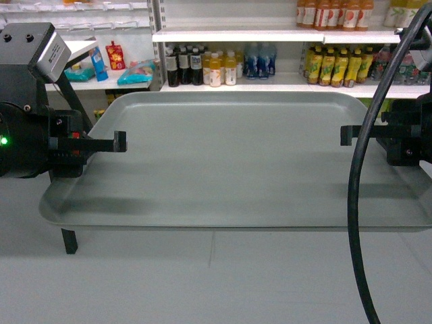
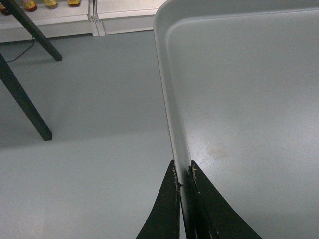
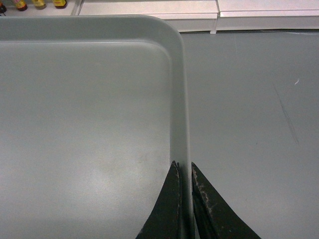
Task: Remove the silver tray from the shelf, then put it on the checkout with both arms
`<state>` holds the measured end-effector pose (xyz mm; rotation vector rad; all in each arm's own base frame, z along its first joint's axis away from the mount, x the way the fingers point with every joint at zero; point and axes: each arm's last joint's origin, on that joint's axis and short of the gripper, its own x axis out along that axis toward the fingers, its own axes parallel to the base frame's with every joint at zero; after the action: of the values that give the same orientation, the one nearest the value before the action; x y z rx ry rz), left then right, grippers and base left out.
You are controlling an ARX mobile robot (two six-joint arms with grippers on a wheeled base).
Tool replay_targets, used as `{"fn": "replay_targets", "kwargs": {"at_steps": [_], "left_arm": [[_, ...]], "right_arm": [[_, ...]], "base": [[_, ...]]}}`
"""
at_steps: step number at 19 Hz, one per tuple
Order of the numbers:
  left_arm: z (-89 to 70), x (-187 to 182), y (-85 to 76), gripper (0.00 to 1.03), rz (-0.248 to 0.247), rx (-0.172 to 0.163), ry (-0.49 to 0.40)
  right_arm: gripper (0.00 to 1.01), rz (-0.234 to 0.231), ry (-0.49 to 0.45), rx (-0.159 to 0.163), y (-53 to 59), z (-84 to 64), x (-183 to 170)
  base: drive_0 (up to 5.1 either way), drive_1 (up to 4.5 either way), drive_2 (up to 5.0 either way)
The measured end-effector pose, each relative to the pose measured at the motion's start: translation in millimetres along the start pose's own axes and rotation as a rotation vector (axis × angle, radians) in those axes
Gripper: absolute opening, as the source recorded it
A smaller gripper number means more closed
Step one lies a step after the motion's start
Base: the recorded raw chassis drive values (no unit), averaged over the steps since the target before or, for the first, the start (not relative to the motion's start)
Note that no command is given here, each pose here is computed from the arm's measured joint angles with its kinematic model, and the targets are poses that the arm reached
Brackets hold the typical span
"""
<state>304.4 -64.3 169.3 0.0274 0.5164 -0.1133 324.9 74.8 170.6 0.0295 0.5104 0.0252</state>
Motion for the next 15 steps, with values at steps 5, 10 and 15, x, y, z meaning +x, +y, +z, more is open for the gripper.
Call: {"fn": "replay_targets", "kwargs": {"at_steps": [5,10,15], "left_arm": [[0.0,0.0,0.0,0.03,0.0,0.0,0.0],[0.0,0.0,0.0,0.03,0.0,0.0,0.0],[0.0,0.0,0.0,0.03,0.0,0.0,0.0]], "right_arm": [[0.03,0.001,0.0,0.0,0.1,0.0,0.0],[0.03,0.001,0.0,0.0,0.1,0.0,0.0],[0.03,0.001,0.0,0.0,0.1,0.0,0.0]], "base": [[0.0,0.0,0.0],[0.0,0.0,0.0],[0.0,0.0,0.0]]}}
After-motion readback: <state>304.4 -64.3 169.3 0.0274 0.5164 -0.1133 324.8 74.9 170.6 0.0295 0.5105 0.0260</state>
